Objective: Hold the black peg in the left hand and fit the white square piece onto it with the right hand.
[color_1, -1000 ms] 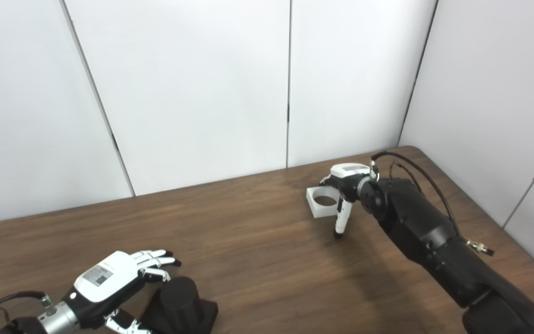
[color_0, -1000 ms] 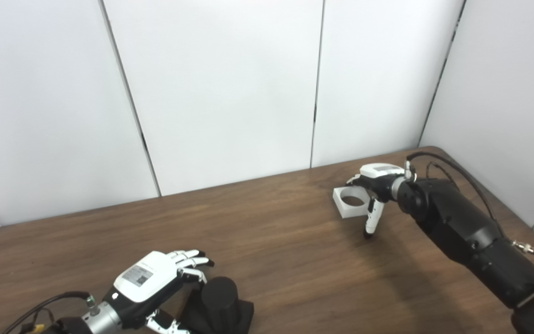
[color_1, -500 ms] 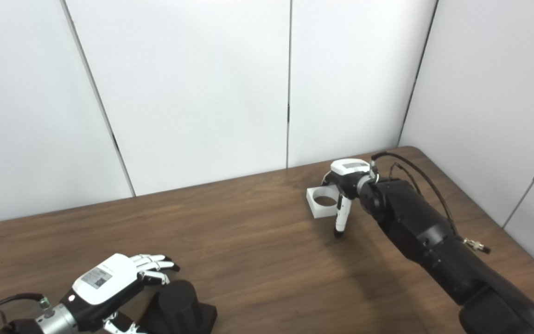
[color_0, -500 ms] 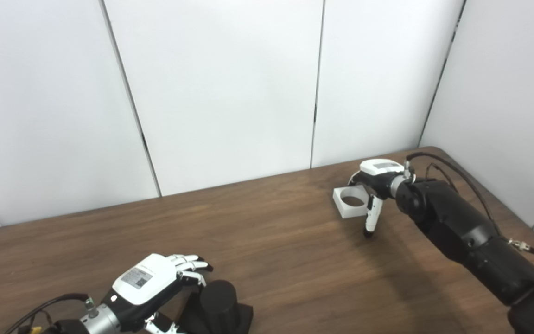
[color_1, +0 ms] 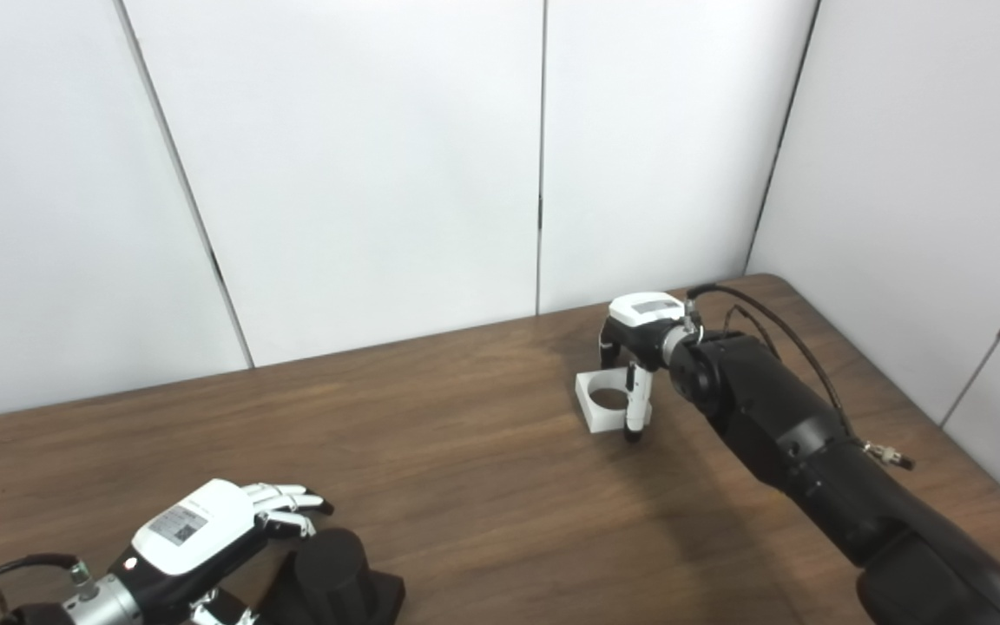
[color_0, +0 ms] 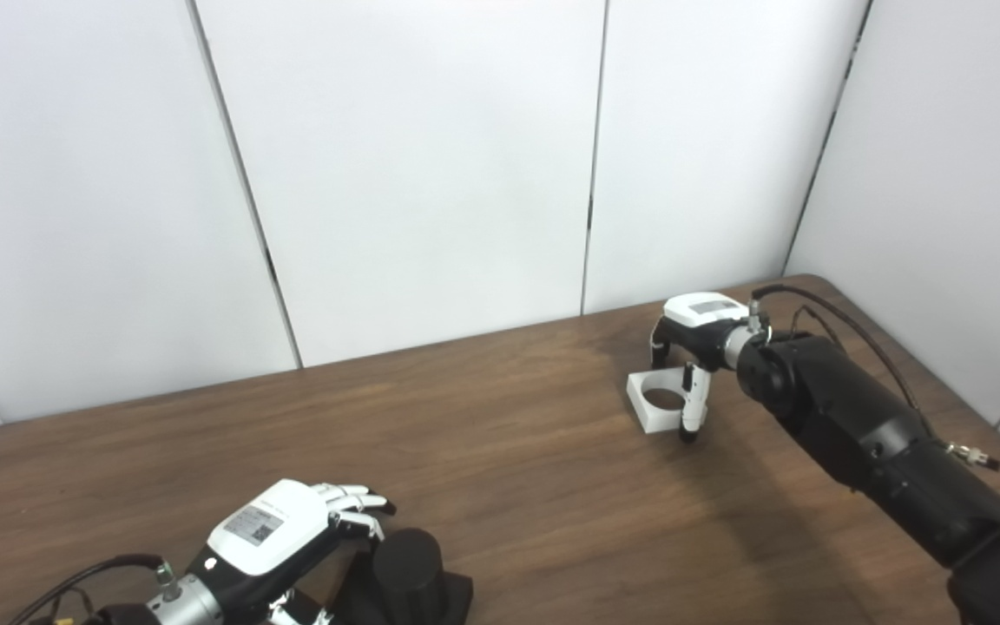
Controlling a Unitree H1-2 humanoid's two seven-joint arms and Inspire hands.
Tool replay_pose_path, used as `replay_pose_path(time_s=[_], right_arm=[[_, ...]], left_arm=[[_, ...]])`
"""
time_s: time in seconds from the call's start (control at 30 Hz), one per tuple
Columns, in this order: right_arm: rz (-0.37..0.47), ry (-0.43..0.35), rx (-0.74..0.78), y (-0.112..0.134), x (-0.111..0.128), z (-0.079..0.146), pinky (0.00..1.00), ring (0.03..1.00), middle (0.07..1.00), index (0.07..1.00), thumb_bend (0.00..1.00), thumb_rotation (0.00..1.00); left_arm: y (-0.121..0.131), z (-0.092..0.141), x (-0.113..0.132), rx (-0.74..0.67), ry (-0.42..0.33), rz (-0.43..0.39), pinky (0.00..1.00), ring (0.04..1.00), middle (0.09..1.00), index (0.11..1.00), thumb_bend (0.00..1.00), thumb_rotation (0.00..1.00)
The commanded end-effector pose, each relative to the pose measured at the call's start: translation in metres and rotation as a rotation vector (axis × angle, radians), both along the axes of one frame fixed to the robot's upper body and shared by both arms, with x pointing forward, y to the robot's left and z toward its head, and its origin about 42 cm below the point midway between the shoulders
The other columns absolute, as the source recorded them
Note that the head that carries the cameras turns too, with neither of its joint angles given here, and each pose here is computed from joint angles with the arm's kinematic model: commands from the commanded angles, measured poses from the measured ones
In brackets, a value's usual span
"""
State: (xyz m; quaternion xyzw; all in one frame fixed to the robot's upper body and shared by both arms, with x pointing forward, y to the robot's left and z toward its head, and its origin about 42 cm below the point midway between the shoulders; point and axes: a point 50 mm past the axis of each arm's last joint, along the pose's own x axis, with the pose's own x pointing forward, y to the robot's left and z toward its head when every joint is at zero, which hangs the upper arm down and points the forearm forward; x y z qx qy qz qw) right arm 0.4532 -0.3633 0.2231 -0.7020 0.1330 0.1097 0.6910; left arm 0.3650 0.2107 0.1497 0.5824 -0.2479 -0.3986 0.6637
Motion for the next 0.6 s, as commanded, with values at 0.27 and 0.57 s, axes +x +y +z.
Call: replay_pose_path(time_s=[0.27, 0.57], right_arm=[[0.004, -0.092, -0.002, -0.006, 0.0, 0.016, 0.83, 0.843, 0.759, 0.482, 0.52, 0.14], [0.122, -0.207, 0.028, 0.014, -0.011, 0.032, 0.87, 0.866, 0.781, 0.477, 0.52, 0.13]], left_arm=[[0.02, -0.032, -0.017, 0.193, 0.1, -0.019, 0.82, 0.873, 0.847, 0.488, 0.52, 0.07], [0.015, -0.029, -0.015, 0.204, 0.088, -0.012, 0.82, 0.863, 0.837, 0.488, 0.52, 0.07]])
